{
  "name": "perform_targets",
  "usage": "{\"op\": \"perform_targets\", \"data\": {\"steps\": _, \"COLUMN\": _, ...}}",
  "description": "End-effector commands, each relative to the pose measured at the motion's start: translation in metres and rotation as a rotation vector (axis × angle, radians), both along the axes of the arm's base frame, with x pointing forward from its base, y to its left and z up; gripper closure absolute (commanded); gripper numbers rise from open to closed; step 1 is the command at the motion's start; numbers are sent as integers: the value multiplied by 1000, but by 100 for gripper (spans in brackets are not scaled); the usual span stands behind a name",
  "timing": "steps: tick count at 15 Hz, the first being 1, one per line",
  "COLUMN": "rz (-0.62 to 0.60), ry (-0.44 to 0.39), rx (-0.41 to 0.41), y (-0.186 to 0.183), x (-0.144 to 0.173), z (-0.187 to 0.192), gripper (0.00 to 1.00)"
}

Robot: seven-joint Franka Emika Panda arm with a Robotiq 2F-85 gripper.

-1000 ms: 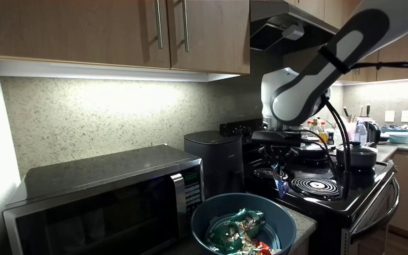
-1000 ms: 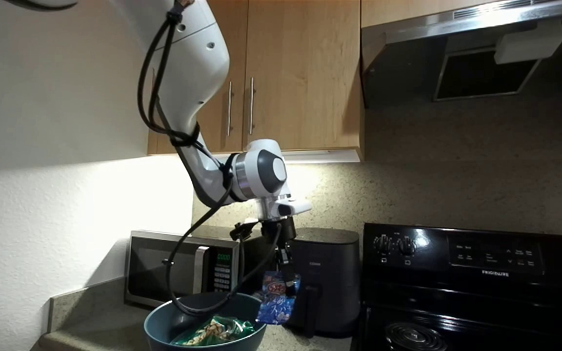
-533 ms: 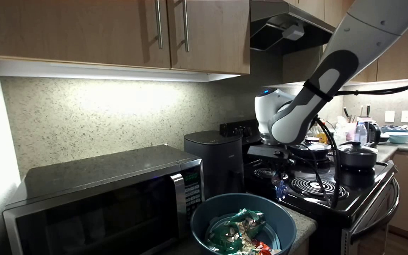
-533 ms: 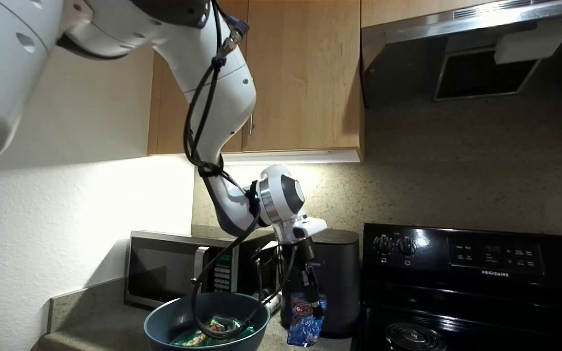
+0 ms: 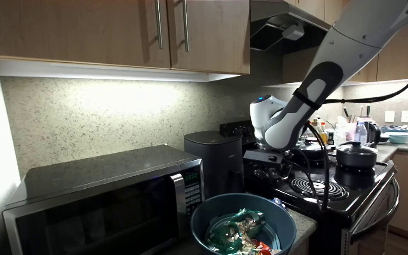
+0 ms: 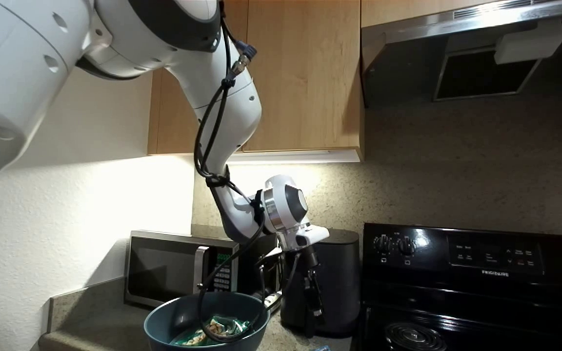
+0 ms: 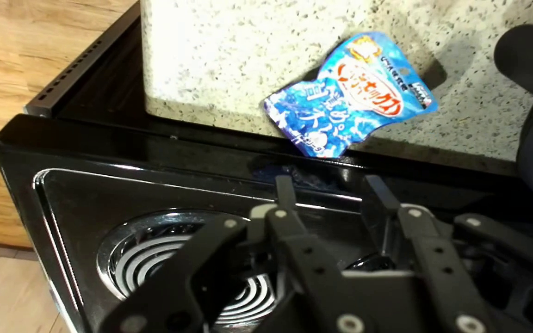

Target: Remove all the objects from the bowl

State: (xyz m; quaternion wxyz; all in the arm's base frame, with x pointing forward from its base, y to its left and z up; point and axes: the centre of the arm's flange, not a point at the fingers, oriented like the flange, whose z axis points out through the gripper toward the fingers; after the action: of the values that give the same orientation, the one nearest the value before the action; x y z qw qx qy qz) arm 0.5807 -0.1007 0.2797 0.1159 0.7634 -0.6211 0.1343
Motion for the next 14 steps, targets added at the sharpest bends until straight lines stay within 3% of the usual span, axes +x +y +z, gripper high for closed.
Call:
{"op": "perform_targets", "data": {"steps": 1, "rz": -36, "ry": 29, "rx": 41, "y": 23, "x": -8, "z": 26, "gripper": 27}}
{"op": "perform_targets", "data": {"steps": 5, "rz": 117, "ry": 125, "rx": 163, "y": 80, "x": -31, "z": 70, "gripper": 2}}
{"op": "perform_targets", "data": {"steps": 9, "rz": 259, "ry": 159, "rx": 266, "y": 132, "x": -34, "z": 86, "gripper": 0}}
{"op": "perform_targets", "data": {"steps": 14, "rz": 343, "ry": 287, "rx": 352, "y": 159, "x": -40, "z": 56, "gripper": 0}}
